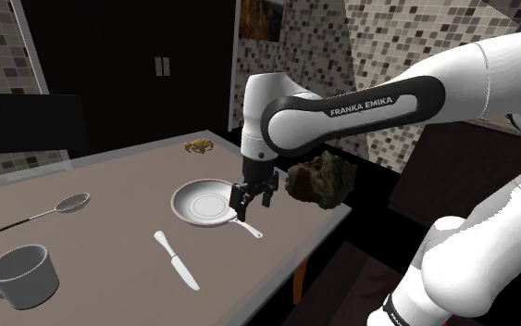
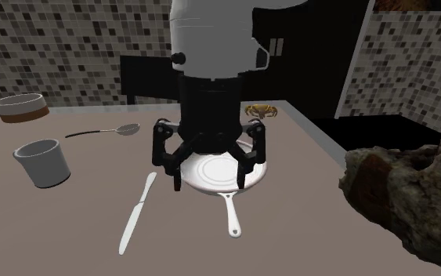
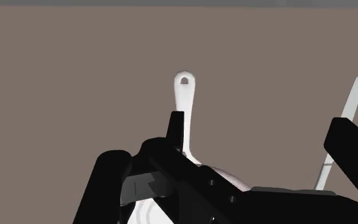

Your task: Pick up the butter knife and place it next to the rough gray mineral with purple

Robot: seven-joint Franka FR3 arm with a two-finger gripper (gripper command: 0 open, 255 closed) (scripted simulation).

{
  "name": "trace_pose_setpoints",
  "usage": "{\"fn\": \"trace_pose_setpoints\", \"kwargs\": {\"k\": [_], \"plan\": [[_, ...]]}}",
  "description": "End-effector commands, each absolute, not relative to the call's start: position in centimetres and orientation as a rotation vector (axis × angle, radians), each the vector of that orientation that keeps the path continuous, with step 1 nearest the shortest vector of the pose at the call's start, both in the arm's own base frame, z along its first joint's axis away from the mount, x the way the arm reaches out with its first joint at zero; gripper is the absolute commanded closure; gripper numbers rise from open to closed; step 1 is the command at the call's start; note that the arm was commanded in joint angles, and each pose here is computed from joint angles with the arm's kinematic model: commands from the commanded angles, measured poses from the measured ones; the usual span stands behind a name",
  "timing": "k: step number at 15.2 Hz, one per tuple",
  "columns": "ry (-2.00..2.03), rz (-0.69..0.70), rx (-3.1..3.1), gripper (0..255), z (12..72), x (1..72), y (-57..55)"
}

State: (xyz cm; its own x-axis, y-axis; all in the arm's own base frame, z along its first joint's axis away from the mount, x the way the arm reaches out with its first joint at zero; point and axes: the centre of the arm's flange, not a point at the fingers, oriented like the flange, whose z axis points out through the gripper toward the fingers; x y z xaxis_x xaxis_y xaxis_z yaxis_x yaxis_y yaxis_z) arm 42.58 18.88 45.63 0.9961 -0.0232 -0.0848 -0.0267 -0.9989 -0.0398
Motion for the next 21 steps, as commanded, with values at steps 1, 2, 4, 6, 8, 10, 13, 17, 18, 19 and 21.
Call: {"fn": "trace_pose_setpoints", "kwargs": {"k": [1,2,4,6,8,10,13,17,18,19,21], "plan": [[0.048,0.130,-3.096,0,44.5,44.0,21.0],[0.053,0.130,-3.096,0,43.8,44.7,21.9],[0.061,0.131,-3.095,0,42.5,46.0,23.8],[0.070,0.132,-3.095,0,41.2,47.4,25.6],[0.079,0.132,-3.094,0,39.9,48.8,27.4],[0.087,0.133,-3.094,0,38.5,50.2,29.2],[0.100,0.134,-3.093,0,36.6,52.3,31.9],[0.115,0.135,-3.092,0,34.3,54.7,34.9],[0.115,0.135,-3.092,0,33.8,54.7,34.9],[0.115,0.135,-3.092,0,33.3,54.6,34.9],[0.115,0.135,-3.092,0,32.2,54.6,35.0]]}}
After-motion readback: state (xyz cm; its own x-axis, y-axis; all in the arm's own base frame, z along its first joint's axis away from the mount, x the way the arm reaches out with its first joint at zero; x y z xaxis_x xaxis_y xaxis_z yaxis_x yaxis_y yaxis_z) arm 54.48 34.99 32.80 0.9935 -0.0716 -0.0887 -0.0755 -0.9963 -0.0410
